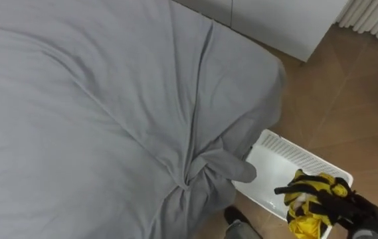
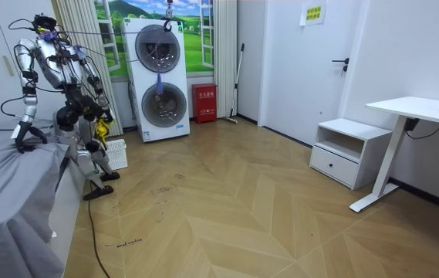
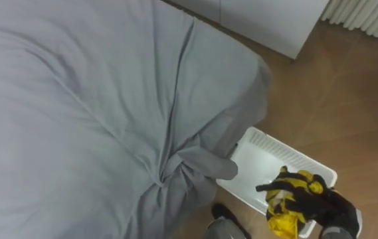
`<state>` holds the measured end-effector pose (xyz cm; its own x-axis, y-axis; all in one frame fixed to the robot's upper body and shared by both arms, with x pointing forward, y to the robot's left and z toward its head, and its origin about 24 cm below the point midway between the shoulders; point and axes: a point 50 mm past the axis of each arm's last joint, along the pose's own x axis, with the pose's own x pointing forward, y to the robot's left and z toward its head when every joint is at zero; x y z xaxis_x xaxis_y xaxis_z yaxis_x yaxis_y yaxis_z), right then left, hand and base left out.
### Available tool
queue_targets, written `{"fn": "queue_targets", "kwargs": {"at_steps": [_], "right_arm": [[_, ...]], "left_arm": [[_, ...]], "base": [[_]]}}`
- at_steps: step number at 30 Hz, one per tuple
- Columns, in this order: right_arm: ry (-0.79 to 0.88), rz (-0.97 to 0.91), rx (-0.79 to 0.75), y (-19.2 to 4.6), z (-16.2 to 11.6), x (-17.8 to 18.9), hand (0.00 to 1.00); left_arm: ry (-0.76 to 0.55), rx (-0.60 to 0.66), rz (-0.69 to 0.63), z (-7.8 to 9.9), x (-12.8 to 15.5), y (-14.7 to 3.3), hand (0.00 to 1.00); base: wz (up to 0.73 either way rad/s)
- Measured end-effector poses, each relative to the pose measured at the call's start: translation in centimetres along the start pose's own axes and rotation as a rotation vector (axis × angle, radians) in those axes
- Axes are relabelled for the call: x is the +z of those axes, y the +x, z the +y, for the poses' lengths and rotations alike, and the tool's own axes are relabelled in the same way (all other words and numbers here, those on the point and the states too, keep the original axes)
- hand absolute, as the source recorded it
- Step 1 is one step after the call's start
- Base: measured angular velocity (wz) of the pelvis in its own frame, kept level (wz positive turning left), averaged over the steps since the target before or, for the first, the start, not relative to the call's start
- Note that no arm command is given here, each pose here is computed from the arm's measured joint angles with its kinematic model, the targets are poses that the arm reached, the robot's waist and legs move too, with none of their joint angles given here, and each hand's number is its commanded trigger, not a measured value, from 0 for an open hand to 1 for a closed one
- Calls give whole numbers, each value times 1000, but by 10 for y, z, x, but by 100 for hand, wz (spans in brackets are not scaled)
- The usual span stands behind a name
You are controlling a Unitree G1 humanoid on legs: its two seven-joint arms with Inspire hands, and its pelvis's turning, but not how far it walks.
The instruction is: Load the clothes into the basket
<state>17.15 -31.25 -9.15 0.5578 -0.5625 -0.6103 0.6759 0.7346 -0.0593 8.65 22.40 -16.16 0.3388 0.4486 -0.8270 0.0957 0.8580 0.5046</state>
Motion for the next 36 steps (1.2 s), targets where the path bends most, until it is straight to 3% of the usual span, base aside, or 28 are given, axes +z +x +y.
{"fn": "queue_targets", "kwargs": {"at_steps": [28, 36], "right_arm": [[-4, 32, 30, -2, -4, -11, 0], [-32, 104, 33, -8, -16, -33, 0]], "left_arm": [[-28, -5, -27, 3, 0, 1, 0], [-50, -12, -35, 7, -5, 1, 0]], "base": [[5], [16]]}}
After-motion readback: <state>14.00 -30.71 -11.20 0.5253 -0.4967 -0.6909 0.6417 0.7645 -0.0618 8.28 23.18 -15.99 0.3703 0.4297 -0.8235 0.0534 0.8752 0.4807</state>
